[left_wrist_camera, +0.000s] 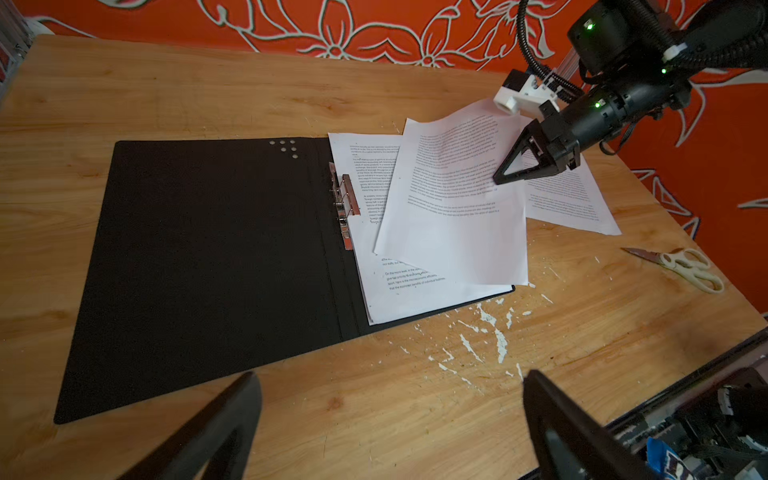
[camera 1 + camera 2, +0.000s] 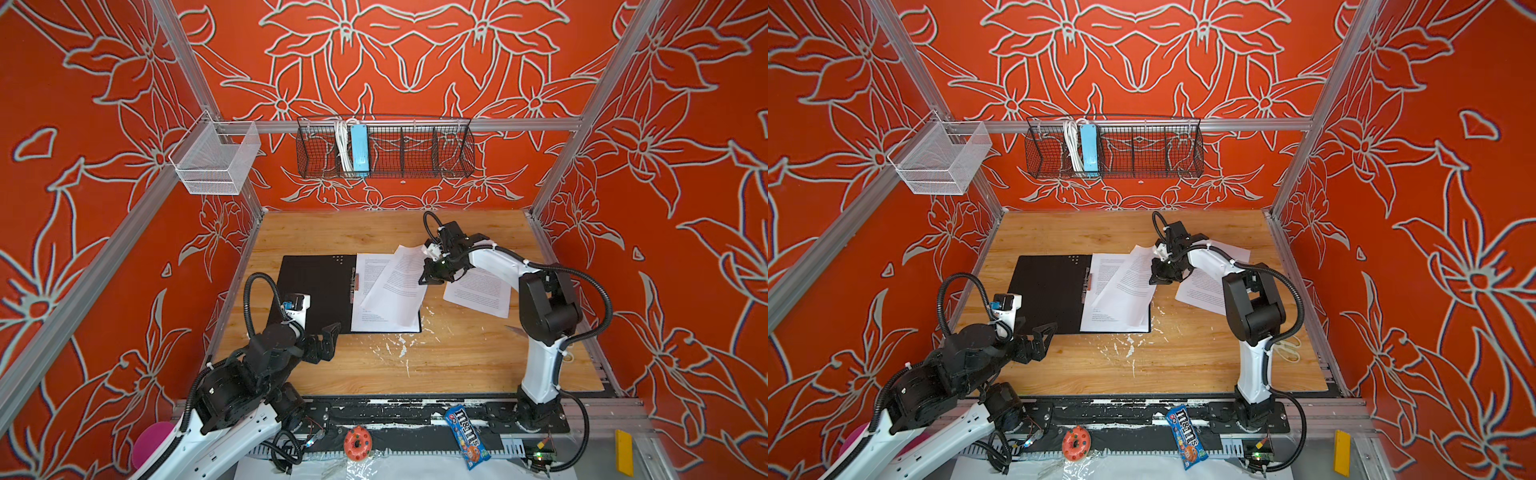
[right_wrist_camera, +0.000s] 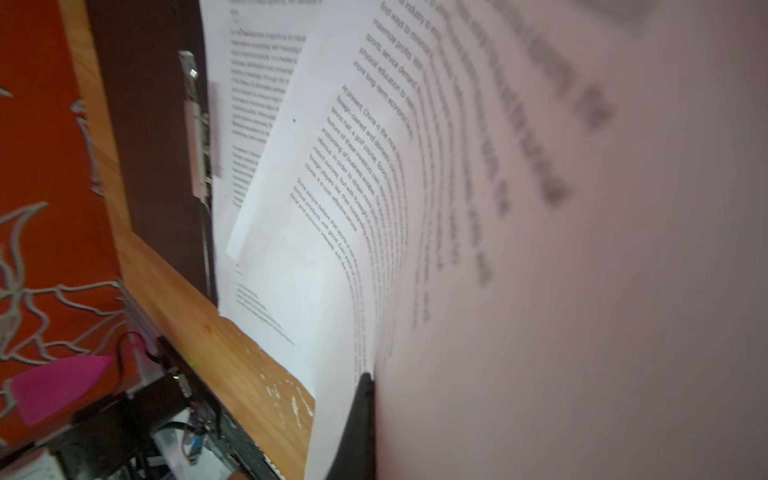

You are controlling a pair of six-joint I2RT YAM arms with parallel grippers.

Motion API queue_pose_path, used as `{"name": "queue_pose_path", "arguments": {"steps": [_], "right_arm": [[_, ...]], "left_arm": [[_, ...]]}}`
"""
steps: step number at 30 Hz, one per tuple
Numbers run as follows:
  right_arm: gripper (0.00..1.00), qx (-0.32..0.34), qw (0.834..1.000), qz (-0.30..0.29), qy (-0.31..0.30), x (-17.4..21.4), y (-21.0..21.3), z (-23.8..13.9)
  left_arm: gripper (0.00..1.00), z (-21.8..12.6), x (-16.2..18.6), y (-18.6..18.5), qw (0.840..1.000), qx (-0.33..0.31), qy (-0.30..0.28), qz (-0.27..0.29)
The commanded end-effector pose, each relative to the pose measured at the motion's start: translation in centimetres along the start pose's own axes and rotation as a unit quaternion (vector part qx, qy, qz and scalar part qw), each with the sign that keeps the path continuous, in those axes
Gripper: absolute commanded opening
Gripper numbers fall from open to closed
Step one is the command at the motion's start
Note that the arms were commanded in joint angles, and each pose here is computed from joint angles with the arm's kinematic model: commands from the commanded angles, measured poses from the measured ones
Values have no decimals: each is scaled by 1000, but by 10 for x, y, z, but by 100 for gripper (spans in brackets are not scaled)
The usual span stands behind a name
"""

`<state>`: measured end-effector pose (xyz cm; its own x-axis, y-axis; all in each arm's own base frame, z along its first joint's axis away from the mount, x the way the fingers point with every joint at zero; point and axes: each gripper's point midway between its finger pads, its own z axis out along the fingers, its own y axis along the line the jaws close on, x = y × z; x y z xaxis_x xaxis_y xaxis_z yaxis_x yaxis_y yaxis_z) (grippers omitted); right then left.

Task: Put the files into the folder
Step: 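Lay the held sheets onto the folder stack with the right gripper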

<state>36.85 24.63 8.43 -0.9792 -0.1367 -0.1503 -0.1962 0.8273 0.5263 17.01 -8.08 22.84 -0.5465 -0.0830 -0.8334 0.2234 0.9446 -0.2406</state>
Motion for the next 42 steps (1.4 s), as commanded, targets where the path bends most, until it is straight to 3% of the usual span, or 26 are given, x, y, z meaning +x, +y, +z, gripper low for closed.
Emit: {"name": "queue_pose_path", "arguments": {"steps": [1,14,42], "right_arm": [[0,62,996,-62,30,7,-10,3],[0,52,987,-138,67,7,21,25],[0,49,982,-159,87,-3,36,44]], "left_arm": [[98,-5,-7,-2,1000,9,-13,-4],[98,-6,-7,-5,1000,19,-17,-4],[98,-5,-6,-6,1000,20,-13,-2]]}}
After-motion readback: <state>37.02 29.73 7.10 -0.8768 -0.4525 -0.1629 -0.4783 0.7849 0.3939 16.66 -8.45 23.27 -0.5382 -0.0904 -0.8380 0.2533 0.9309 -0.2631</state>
